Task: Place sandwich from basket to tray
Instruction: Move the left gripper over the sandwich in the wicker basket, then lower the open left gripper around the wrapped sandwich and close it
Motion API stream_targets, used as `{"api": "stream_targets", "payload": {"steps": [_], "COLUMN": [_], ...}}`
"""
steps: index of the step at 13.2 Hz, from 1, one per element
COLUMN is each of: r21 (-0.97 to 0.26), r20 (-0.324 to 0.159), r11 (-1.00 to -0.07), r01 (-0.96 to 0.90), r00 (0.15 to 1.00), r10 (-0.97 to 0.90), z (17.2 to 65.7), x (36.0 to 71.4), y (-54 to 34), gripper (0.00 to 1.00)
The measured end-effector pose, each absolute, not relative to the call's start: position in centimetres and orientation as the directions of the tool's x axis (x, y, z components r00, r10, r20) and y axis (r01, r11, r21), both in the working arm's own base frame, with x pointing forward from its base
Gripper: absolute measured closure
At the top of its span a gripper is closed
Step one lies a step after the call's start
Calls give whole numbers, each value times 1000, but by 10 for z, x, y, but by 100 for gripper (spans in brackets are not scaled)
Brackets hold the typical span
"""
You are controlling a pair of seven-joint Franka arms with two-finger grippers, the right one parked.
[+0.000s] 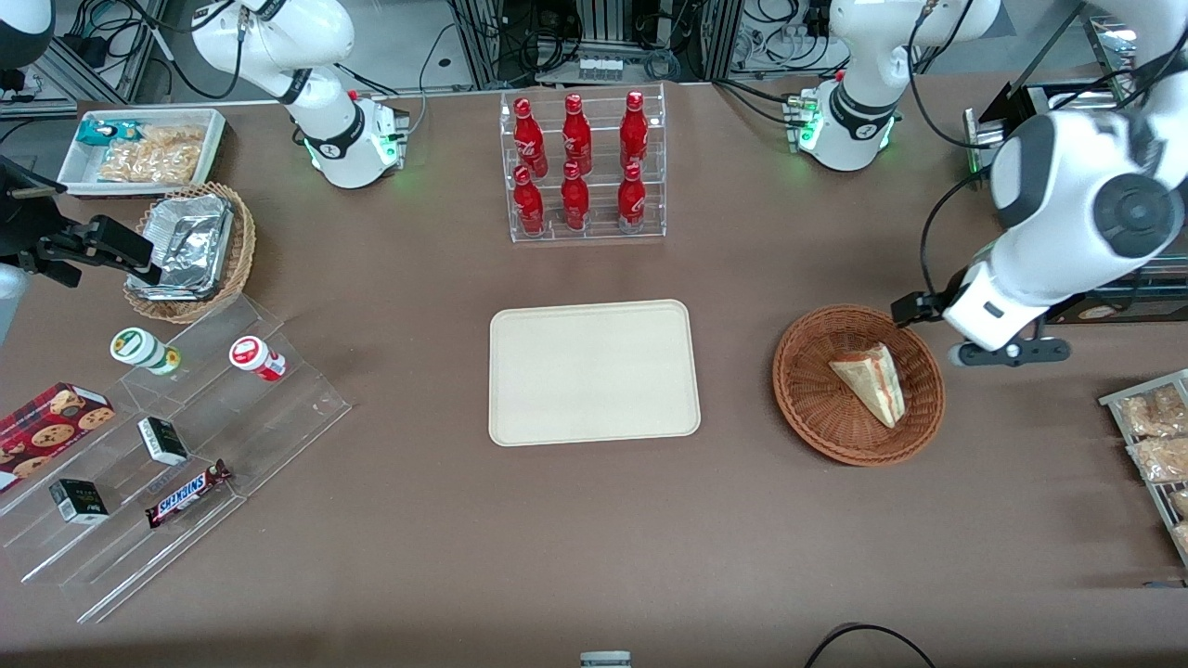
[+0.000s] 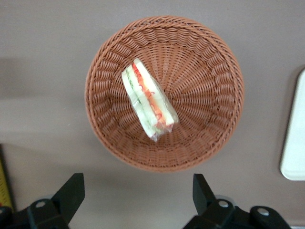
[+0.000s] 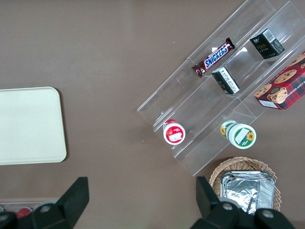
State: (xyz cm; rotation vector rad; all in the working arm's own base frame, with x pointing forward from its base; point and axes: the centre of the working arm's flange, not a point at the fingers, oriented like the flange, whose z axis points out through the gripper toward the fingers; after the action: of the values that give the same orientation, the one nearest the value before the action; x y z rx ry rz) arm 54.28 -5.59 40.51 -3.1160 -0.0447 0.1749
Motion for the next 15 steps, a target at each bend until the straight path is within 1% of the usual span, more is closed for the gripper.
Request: {"api": "stream_targets", "payload": {"steps": [2,3,6,8,10,12,15], "r21": [-15,-13,-15,-21,-22,-21,-17], "r20": [-70,-57,-58,-53,-36,-27,-25], "r11": [-1000,-1000,-998,-985,-946,-887,-807], "r01": [27,27,62,171,324,462,590], "r00": [997,998,996,984,945,886,807], "r10": [28,28,62,172,324,462,590], "z": [369,357,345,343,335,321,305], "x": [533,528,522,523,526,530,533], "y": [-55,-55,-54,-54,-54,-56,-57], "gripper": [0,0,0,0,0,0,0]}}
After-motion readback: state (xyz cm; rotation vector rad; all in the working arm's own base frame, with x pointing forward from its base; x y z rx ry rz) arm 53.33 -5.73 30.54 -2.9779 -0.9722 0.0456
